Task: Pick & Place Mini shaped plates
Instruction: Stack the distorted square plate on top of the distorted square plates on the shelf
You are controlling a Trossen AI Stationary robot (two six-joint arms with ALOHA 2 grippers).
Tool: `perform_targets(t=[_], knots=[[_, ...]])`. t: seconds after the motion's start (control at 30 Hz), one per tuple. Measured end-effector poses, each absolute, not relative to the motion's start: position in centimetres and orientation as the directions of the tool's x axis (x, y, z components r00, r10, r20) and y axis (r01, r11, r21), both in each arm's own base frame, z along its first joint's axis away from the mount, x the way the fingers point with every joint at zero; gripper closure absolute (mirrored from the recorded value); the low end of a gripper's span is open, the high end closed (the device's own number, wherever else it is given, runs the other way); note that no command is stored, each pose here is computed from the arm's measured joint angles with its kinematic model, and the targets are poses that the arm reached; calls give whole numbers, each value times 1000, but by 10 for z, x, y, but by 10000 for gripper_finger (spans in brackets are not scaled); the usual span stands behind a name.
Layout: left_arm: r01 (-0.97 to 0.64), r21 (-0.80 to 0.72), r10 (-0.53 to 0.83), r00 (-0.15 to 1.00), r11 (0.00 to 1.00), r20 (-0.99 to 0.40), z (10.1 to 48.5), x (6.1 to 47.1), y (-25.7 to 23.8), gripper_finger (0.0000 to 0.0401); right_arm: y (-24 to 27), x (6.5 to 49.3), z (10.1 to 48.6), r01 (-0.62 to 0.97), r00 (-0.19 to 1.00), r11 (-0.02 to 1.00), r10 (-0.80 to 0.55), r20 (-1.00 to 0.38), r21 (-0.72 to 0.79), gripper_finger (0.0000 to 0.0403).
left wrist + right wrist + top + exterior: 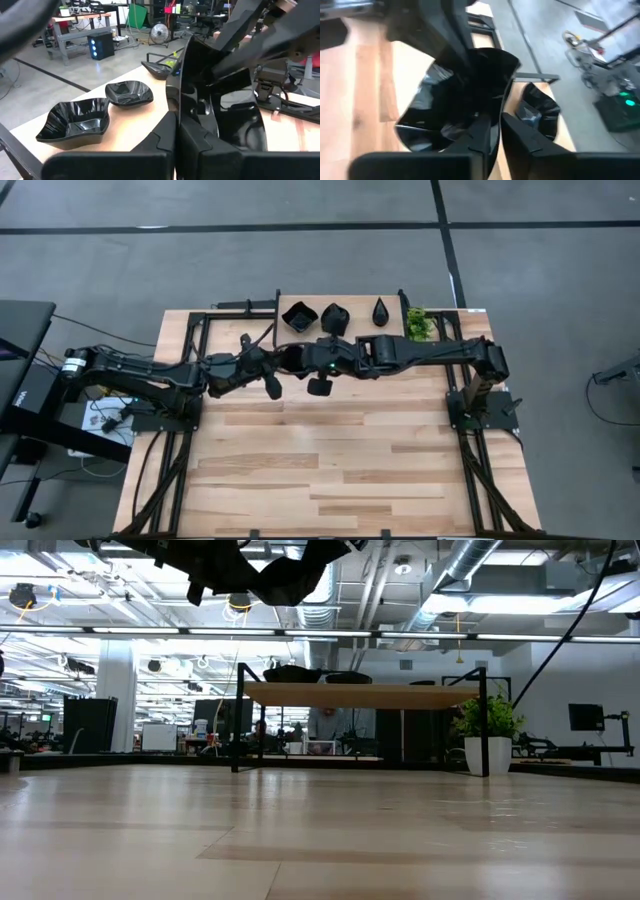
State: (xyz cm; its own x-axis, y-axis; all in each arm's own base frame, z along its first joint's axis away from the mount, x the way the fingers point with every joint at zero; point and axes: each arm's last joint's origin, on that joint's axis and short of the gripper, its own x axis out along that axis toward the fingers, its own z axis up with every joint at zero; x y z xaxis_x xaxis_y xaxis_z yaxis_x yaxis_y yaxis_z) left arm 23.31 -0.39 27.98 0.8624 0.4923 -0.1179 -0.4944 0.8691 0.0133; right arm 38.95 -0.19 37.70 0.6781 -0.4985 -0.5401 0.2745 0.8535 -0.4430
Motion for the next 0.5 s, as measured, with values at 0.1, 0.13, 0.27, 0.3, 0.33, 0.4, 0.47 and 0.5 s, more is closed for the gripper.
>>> perform_targets(t=[0.1, 0.13, 0.27, 0.3, 0.33, 0.4, 0.47, 0.5], knots=[[-494, 14, 492, 863, 869, -117, 280, 233, -4, 394, 0, 390, 380, 226, 704, 881, -442, -555, -415, 341], [-492, 15, 491, 864, 870, -114, 280, 233, -4, 395, 2, 390, 383, 210, 719, 892, -417, -555, -399, 329], [-500, 19, 499, 860, 866, -109, 281, 233, -4, 395, 8, 388, 397, 185, 754, 897, -392, -527, -402, 274], [-508, 21, 507, 855, 861, -109, 281, 233, -4, 395, 8, 387, 401, 179, 755, 894, -392, -526, -410, 261], [-516, 22, 516, 850, 856, -109, 281, 233, -3, 396, 8, 384, 406, 174, 754, 893, -392, -526, -416, 248], [-528, 12, 526, 843, 849, -111, 281, 233, 0, 396, 7, 376, 414, 187, 734, 881, -419, -534, -434, 227], [-544, -22, 539, 835, 838, -111, 280, 233, 3, 396, 1, 361, 422, 247, 681, 857, -486, -548, -453, 213], [-554, -41, 547, 830, 832, -112, 280, 233, 5, 396, -3, 353, 424, 281, 650, 844, -518, -556, -458, 209]])
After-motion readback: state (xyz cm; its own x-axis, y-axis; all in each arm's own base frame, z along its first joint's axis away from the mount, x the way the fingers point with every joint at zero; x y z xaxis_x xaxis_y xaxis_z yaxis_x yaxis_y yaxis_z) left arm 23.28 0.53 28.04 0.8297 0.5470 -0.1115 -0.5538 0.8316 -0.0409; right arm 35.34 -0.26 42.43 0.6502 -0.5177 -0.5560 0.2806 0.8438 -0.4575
